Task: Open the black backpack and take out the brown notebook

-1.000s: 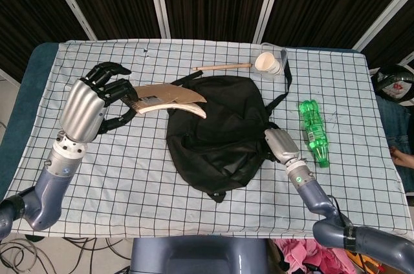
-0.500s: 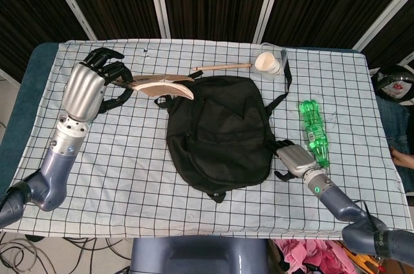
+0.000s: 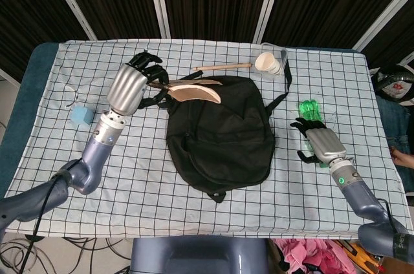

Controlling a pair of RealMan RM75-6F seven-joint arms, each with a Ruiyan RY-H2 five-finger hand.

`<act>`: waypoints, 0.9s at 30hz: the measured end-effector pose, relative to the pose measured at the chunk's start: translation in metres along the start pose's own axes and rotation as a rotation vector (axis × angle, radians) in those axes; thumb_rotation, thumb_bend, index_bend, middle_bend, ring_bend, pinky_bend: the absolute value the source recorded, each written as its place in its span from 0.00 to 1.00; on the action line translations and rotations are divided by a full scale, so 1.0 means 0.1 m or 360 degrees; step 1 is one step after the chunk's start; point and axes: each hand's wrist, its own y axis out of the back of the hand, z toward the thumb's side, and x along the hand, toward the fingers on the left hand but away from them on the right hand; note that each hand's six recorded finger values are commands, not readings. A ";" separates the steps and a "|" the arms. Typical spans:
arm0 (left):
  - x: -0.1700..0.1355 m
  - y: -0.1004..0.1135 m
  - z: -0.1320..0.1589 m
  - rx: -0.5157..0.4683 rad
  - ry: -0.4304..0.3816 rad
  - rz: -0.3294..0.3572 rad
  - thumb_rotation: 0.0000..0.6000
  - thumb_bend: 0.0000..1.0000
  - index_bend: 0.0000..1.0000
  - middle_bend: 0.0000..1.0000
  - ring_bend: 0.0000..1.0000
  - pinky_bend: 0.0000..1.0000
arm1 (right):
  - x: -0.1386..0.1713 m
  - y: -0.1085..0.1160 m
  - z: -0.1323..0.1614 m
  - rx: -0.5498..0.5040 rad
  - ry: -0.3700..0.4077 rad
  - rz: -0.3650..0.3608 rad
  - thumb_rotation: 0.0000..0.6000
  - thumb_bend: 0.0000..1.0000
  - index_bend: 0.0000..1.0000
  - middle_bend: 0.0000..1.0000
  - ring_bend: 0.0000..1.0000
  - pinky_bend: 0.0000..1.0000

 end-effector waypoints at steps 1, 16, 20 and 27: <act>0.01 -0.04 0.01 -0.0004 -0.0004 -0.0005 1.00 0.40 0.58 0.60 0.31 0.30 | 0.01 0.01 -0.01 -0.0001 -0.0006 -0.0004 1.00 0.34 0.14 0.06 0.10 0.09; -0.42 -0.72 0.19 -0.0280 -0.0112 -0.0257 1.00 0.39 0.57 0.59 0.29 0.30 | 0.09 0.04 -0.08 -0.0017 -0.0045 -0.0031 1.00 0.34 0.14 0.06 0.10 0.09; -0.73 -0.84 0.22 -0.0315 -0.0185 -0.0383 1.00 0.38 0.55 0.57 0.28 0.28 | 0.08 0.04 -0.04 -0.0013 -0.0036 -0.0045 1.00 0.34 0.14 0.07 0.09 0.09; -0.98 -0.81 0.18 -0.0335 -0.0219 -0.0489 1.00 0.34 0.47 0.48 0.19 0.16 | 0.07 0.03 -0.02 -0.0012 -0.0034 -0.0049 1.00 0.33 0.14 0.07 0.09 0.09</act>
